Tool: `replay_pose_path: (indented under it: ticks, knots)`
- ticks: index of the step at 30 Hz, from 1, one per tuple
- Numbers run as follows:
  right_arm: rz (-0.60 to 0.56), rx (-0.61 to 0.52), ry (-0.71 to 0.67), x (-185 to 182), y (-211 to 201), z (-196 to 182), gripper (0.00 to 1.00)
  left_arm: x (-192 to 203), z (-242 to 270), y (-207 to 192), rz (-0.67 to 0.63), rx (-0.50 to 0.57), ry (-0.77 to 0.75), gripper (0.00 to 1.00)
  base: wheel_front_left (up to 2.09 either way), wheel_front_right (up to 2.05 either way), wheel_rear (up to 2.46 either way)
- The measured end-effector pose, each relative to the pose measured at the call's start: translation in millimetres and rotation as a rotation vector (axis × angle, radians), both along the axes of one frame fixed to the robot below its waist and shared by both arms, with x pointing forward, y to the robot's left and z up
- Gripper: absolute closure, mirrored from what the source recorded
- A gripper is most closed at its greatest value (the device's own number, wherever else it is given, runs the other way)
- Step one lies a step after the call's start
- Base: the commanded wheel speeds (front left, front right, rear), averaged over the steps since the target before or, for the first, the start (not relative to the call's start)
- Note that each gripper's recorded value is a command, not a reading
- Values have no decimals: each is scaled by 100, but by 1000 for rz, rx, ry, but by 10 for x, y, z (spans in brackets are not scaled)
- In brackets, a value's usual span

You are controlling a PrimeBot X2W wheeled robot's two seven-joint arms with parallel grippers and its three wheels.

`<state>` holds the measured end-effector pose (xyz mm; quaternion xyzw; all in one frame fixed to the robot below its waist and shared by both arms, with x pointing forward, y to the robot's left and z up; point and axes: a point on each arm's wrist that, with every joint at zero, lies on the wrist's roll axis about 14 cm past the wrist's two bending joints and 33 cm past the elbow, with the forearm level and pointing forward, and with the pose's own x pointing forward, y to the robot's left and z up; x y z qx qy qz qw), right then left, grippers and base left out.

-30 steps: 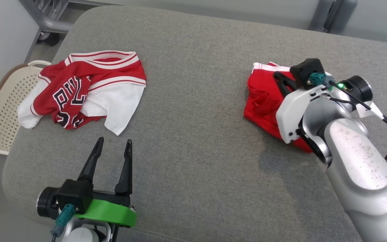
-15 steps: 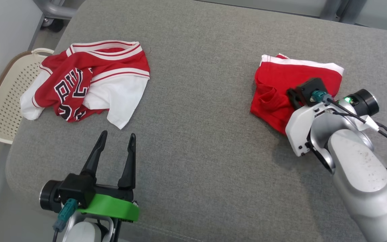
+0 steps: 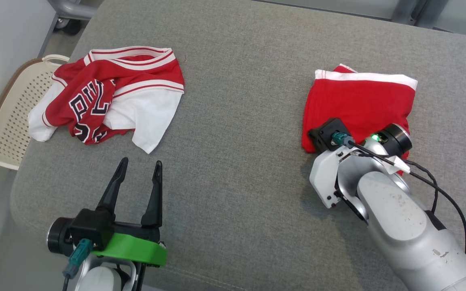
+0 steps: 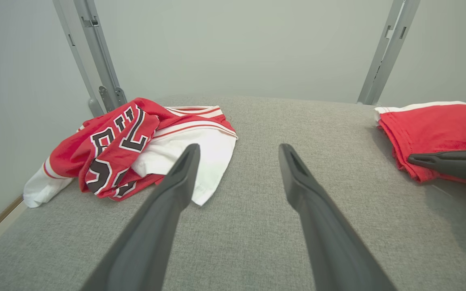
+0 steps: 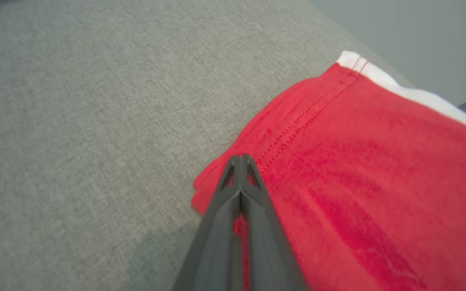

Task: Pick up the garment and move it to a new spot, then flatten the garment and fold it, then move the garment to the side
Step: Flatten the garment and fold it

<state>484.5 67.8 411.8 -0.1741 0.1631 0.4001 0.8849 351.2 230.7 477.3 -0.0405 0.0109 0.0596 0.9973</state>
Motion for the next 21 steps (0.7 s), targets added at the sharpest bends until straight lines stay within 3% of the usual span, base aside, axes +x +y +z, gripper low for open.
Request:
replay_pose_path:
  ticks: [6, 11, 12, 13, 14, 21]
  knots:
    - [32, -13, 28, -138, 100, -91, 100, -5, 9, 1, 1, -1, -3, 0, 0, 0, 0]
    - [50, 35, 24, -182, 249, 64, 100, -14, 43, 9, 4, -2, -15, 0, 0, 0, 0]
    - [48, 51, 18, -166, 276, 138, 84, -19, 53, 12, 5, -2, -18, 0, 0, 0, 0]
    - [47, 66, 12, -153, 300, 218, 51, -28, 61, 17, 6, -3, -21, 0, 0, 0, 0]
    - [43, 80, 8, -144, 315, 292, 0, -36, 71, 17, 7, -4, -24, 0, 0, 0, 0]
    - [-136, 165, 62, 98, 5, 768, 0, -113, 106, -48, -10, -4, -38, 0, 0, 0, 0]
